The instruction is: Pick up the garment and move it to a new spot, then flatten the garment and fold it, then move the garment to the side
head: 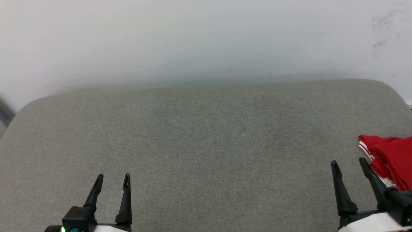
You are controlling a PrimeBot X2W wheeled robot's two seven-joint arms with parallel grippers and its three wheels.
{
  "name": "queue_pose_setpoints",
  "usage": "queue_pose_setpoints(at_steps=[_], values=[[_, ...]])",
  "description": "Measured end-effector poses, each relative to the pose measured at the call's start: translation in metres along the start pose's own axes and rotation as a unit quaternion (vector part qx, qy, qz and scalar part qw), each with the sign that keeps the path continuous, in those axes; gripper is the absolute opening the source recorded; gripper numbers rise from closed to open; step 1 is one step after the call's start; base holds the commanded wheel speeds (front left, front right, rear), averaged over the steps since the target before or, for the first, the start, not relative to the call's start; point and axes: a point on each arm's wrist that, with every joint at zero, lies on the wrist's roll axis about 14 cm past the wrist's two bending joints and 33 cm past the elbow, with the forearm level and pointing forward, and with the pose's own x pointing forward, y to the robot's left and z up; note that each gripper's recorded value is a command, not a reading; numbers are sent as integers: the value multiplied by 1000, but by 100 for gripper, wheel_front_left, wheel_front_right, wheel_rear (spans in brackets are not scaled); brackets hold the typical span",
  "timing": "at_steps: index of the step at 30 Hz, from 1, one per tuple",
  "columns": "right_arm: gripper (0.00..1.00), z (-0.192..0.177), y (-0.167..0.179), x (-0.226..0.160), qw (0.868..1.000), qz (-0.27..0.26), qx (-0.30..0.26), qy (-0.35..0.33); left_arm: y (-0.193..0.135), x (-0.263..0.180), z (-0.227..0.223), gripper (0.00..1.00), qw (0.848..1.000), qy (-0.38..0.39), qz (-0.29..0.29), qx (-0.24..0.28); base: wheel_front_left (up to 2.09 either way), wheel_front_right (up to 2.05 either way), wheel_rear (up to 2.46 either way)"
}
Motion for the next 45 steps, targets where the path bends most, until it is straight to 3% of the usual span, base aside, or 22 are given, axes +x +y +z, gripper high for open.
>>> queue_pose_setpoints(at_steps=[17, 18, 22, 32, 45], values=[[100, -6, 4, 2, 1000, 6, 7, 7, 0, -1, -6, 100, 1000, 7, 0, -2, 0, 0, 0], [0, -8, 4, 3, 1000, 6, 8, 10, 0, -1, -7, 0, 1000, 9, 0, -2, 0, 0, 0], [0, -23, 4, -1, 999, 5, 13, 34, -1, -7, -22, 0, 999, 34, 4, -10, 0, 0, 0], [0, -32, 5, 1, 993, 4, 110, 42, 5, -6, -33, 0, 993, 63, 28, -95, 0, 0, 0], [0, -37, 4, 11, 971, 1, 238, 38, 14, 3, -41, 0, 972, 83, 54, -212, 0, 0, 0]])
